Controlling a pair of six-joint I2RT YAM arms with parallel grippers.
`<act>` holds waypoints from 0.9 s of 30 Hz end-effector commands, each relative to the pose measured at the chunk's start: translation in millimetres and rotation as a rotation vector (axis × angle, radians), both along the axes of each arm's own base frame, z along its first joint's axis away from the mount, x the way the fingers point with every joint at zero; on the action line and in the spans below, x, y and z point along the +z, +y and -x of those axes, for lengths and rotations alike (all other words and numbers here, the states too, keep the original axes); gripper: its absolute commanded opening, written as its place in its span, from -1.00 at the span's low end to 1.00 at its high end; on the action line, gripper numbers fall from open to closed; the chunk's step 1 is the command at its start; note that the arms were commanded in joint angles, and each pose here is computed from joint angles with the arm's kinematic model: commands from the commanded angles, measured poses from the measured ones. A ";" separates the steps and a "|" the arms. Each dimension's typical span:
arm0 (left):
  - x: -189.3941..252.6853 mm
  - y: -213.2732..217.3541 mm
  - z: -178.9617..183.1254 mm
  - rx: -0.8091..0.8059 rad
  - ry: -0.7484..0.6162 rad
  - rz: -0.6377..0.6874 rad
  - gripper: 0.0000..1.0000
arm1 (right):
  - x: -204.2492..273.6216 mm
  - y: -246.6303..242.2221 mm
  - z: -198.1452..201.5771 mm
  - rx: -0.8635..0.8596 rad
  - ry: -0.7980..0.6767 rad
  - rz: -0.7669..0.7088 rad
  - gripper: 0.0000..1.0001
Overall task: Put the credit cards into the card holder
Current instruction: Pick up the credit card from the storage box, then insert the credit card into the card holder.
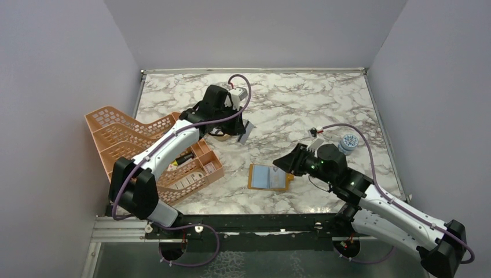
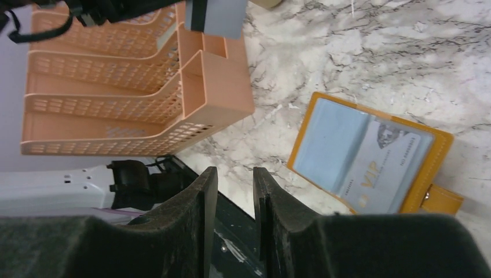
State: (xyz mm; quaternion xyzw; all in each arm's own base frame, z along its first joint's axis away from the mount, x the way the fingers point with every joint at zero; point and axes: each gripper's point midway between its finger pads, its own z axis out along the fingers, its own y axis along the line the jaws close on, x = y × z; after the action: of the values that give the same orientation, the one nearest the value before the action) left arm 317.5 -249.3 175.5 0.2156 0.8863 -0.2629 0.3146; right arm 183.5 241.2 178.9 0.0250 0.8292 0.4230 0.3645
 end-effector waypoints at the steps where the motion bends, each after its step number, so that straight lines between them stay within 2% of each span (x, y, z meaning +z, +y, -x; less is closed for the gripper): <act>1: 40.7 -40.9 48.8 -0.169 0.118 0.342 -1.00 | 32.4 10.6 1.5 -0.003 -0.022 -0.187 -0.42; 6: 59.1 -52.0 85.0 -0.250 0.213 0.553 -1.00 | 57.4 13.8 2.2 0.006 -0.073 -0.287 -0.40; 11: 74.4 -54.9 111.2 -0.290 0.301 0.735 -1.00 | 64.2 15.7 -0.3 -0.010 -0.061 -0.333 -0.20; 23: 83.8 -52.8 130.8 -0.316 0.331 0.776 -1.00 | 62.0 24.0 -0.2 0.006 -0.018 -0.359 -0.17; 27: 84.7 -54.2 137.1 -0.319 0.342 0.786 -1.00 | 63.7 25.6 1.5 0.020 -0.026 -0.382 -0.25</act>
State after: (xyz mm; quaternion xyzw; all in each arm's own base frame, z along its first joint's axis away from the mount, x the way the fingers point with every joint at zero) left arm 194.8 -303.1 250.3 0.1525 0.7323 -0.6380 0.1830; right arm 187.6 261.8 235.4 0.0903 0.7456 0.5502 0.3650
